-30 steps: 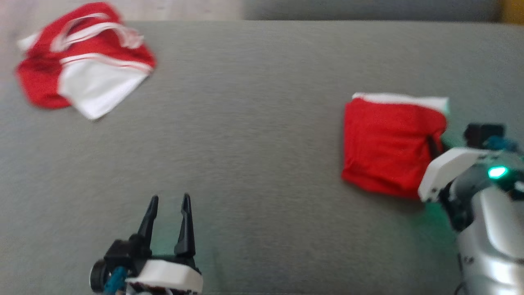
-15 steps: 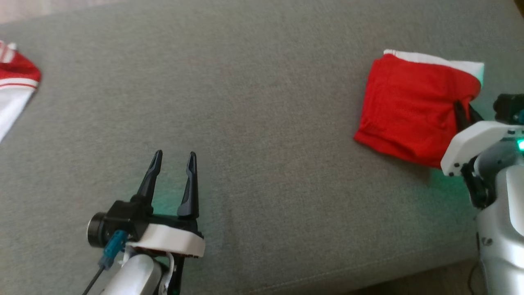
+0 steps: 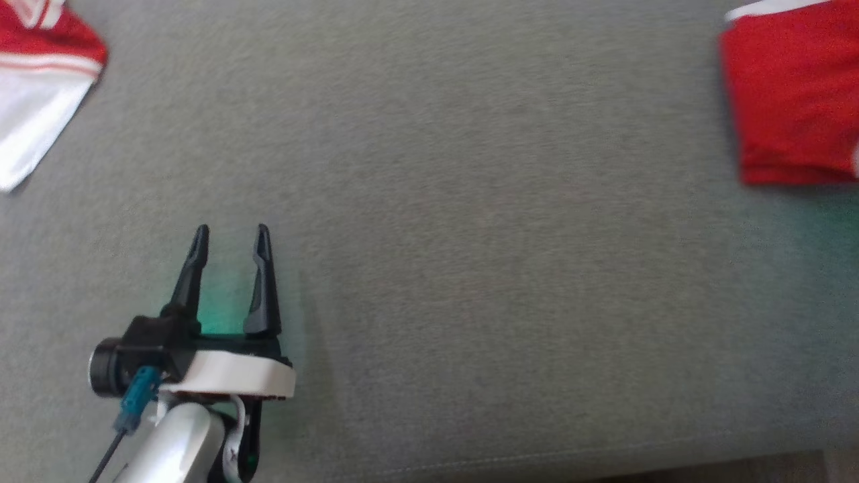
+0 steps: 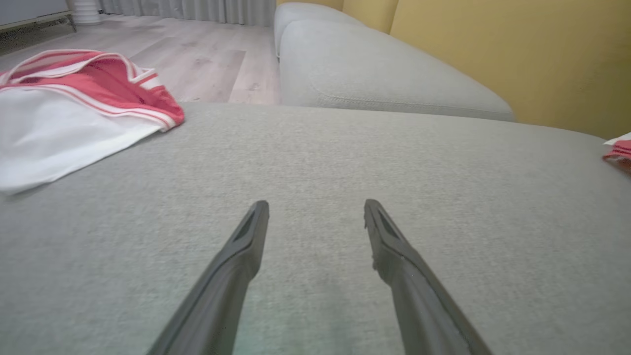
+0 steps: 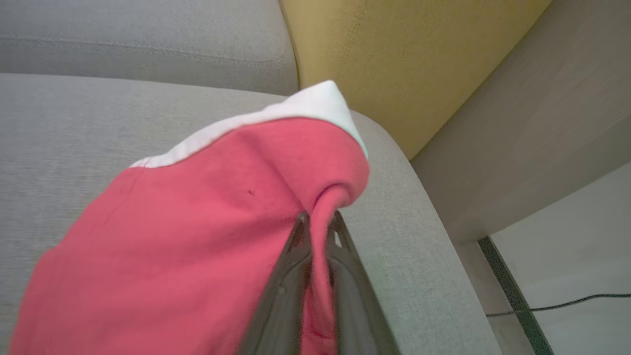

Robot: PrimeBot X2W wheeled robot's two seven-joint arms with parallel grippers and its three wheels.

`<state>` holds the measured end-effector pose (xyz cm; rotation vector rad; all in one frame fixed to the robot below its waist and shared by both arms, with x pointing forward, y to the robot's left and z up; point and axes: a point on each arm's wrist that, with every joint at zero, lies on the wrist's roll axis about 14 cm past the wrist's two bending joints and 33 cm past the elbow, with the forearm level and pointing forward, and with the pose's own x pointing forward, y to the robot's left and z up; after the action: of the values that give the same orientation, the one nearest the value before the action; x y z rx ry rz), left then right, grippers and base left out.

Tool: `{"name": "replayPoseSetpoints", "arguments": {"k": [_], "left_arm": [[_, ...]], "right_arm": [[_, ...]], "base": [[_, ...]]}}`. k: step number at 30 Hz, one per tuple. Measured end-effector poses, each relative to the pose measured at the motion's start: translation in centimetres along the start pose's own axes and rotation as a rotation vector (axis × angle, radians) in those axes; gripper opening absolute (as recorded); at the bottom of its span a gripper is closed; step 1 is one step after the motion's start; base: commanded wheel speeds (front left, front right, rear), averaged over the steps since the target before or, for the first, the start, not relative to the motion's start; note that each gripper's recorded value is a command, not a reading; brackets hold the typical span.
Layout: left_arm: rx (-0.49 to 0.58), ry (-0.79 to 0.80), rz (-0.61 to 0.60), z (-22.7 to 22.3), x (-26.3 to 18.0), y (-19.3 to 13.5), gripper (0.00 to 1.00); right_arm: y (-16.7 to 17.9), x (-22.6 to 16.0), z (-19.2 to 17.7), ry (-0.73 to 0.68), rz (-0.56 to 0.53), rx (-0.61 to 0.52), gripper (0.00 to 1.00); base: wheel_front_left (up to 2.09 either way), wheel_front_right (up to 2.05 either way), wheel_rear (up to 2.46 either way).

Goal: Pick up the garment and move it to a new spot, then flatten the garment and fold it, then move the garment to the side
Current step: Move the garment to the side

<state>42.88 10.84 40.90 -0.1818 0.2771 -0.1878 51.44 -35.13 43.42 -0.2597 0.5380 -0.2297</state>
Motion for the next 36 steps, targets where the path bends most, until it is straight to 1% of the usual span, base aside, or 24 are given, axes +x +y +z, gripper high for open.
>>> {"name": "replayPoseSetpoints", "arguments": {"k": [2, 6, 7, 8, 9, 14, 18, 23, 26, 28, 36], "left_arm": [[-0.001, 0.0, 0.033, -0.1, -0.2, 1.1, 1.0], [-0.001, 0.012, 0.08, -0.6, -0.7, 2.7, 1.0], [-0.001, 0.017, 0.087, -0.8, -0.8, 2.9, 1.0], [0.0, 0.021, 0.094, -0.9, -0.9, 3.1, 1.0], [0.0, 0.023, 0.1, -1.0, -0.9, 3.2, 1.0], [0.002, 0.007, 0.08, -0.4, -1.0, 2.5, 1.0], [0.005, -0.007, 0.058, 0.2, -1.1, 1.7, 1.0], [0.001, -0.033, 0.035, 1.3, -1.7, 0.8, 1.0], [-0.029, -0.05, 0.027, 2.0, -2.7, 0.1, 1.0], [-0.036, -0.055, 0.025, 2.1, -3.6, -0.2, 1.0], [-0.069, -0.112, 0.04, 3.6, -6.9, -0.6, 1.0]], "right_arm": [[-0.6, 1.0, -0.3, 0.02, -0.018, -0.02, 0.0], [-0.5, 2.6, -0.4, 0.009, -0.032, -0.025, 0.0], [-0.7, 2.8, -0.5, 0.013, -0.038, -0.041, 0.2], [-0.9, 2.9, -0.7, 0.017, -0.046, -0.055, 0.56], [-1.2, 2.9, -0.6, 0.004, -0.055, -0.051, 1.0], [-2.2, 2.1, 0.2, -0.044, -0.08, -0.039, 1.0], [-1.9, 1.3, 1.2, -0.085, -0.072, -0.039, 1.0], [0.9, -0.6, 3.6, -0.174, -0.003, -0.007, 1.0], [2.5, -2.5, 5.7, -0.257, 0.043, 0.028, 1.0], [3.3, -3.9, 6.5, -0.298, 0.072, 0.049, 1.0], [7.0, -10.3, 6.9, -0.409, 0.193, 0.121, 1.0]], "base": [[0.0, 0.0, 0.0], [0.0, 0.0, 0.0], [0.0, 0.0, 0.0], [0.0, 0.0, 0.0], [0.0, 0.0, 0.0], [0.0, 0.0, 0.0], [0.0, 0.0, 0.0], [0.0, 0.0, 0.0], [0.0, 0.0, 0.0], [0.0, 0.0, 0.0], [0.0, 0.0, 0.0]]}}
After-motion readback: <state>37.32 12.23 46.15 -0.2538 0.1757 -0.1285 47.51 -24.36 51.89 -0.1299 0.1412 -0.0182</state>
